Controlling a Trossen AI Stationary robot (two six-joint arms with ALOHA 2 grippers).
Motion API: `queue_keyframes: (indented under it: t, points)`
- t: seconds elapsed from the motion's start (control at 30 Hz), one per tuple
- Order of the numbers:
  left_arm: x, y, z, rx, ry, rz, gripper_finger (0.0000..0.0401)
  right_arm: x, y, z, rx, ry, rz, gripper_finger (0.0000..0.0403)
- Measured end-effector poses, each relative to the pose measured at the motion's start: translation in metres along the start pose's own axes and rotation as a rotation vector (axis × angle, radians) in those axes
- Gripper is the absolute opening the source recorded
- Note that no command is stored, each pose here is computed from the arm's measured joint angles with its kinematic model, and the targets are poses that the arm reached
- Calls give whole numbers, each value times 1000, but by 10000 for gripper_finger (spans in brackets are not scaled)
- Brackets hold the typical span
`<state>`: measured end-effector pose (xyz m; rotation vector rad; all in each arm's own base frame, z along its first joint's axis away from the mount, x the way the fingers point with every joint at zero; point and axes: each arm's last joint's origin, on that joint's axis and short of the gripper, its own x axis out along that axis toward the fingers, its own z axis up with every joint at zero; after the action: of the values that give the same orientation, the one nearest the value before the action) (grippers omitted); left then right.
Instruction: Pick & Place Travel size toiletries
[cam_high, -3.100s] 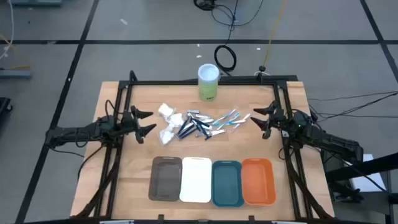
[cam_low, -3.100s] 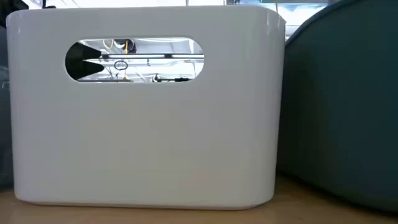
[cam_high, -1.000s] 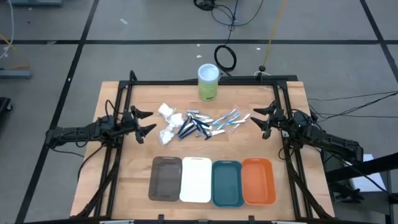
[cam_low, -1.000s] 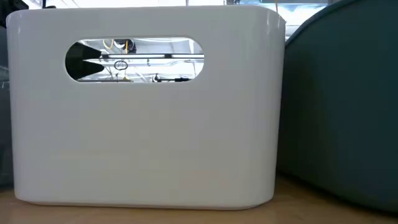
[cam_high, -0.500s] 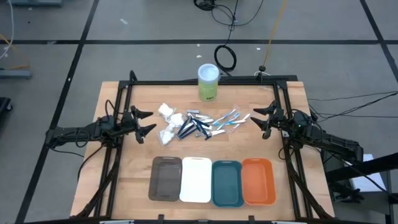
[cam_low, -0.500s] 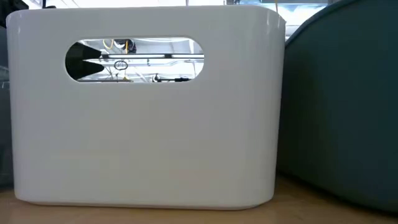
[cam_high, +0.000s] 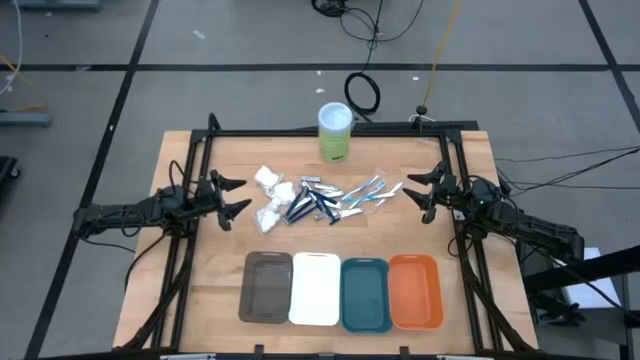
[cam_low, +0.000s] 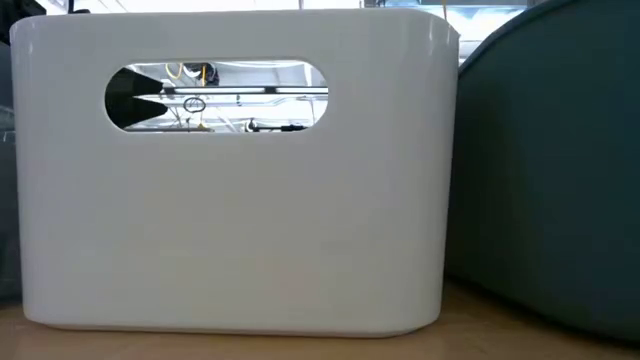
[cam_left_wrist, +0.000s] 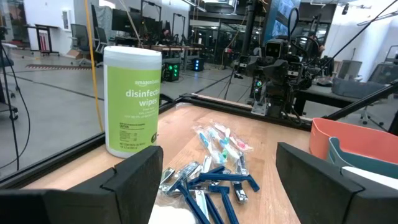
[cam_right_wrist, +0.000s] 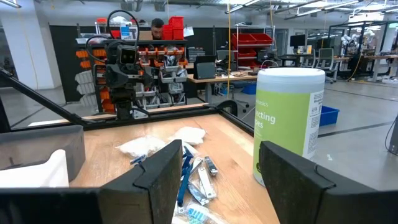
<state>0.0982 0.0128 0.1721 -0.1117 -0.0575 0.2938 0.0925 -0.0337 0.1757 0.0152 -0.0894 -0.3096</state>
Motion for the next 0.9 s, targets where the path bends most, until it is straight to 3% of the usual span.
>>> queue_keyframes:
  t: [0.8, 0.9]
  points:
    - [0, 0, 0, 0, 0, 0, 306, 0, 0, 0, 1, -1, 1, 201]
    - [0, 0, 0, 0, 0, 0, 306, 0, 0, 5, 34, -51, 3, 201]
